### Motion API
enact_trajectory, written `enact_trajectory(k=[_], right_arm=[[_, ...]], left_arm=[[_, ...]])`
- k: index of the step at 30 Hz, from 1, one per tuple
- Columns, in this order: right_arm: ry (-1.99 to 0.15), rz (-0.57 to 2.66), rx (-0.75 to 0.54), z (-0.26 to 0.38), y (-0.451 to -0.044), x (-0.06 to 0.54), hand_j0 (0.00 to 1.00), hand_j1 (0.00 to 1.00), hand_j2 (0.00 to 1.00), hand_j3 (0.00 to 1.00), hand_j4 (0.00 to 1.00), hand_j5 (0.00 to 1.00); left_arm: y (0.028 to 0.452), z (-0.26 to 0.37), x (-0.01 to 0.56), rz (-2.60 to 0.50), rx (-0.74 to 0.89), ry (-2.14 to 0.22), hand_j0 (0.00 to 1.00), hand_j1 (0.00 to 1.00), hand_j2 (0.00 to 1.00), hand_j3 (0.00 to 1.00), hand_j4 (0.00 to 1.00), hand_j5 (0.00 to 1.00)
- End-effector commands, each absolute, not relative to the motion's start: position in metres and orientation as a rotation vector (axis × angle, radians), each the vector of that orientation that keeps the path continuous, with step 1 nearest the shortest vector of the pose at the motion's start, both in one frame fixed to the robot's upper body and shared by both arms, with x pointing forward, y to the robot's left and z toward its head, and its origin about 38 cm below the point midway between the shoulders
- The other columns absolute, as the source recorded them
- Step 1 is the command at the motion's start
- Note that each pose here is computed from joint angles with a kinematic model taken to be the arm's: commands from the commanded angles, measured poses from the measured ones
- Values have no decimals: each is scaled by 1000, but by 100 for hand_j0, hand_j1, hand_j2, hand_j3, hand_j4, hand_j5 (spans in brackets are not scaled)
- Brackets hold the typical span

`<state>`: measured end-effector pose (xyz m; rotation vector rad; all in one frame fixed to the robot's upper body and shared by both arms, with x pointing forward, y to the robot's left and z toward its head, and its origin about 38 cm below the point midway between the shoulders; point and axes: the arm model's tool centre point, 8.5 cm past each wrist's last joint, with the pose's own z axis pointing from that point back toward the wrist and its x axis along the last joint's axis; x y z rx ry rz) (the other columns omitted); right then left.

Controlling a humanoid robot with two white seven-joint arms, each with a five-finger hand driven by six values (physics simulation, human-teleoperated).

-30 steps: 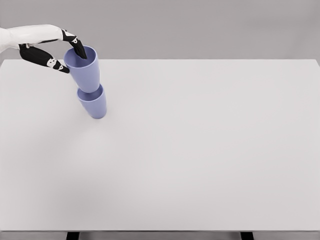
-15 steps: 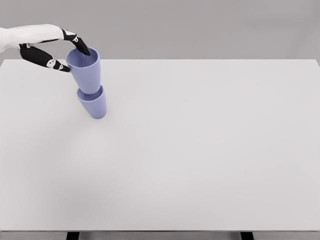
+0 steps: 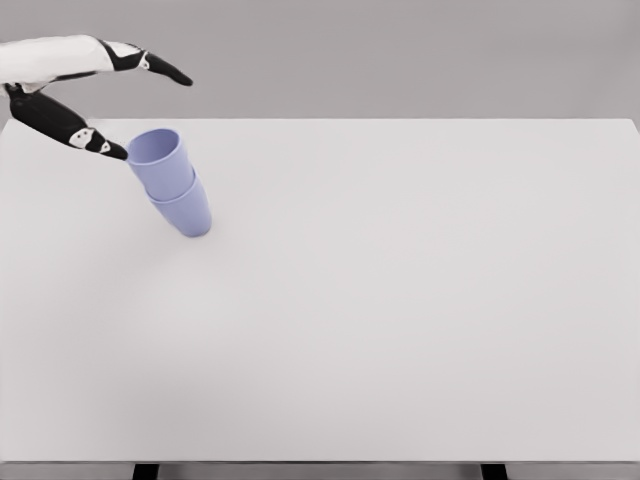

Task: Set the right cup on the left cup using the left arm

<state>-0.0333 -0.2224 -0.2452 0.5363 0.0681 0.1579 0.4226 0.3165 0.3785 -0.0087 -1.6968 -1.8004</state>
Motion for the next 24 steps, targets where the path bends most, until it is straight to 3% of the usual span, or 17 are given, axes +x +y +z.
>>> enact_trajectory(k=[1,8,24], right_arm=[[68,159,537,-245,-222,-33,100,100,100,100,100,100],[68,159,537,-245,-222,-33,100,100,100,100,100,100],[68,159,537,-245,-222,-33,100,100,100,100,100,100]], left_arm=[[299,397,371,-1851,-144,-1757,100,100,100,100,100,100],[275,322,363,-1822,-407,-1719,100,100,100,100,100,100],[275,319,363,-1817,-413,-1714,100,100,100,100,100,100]])
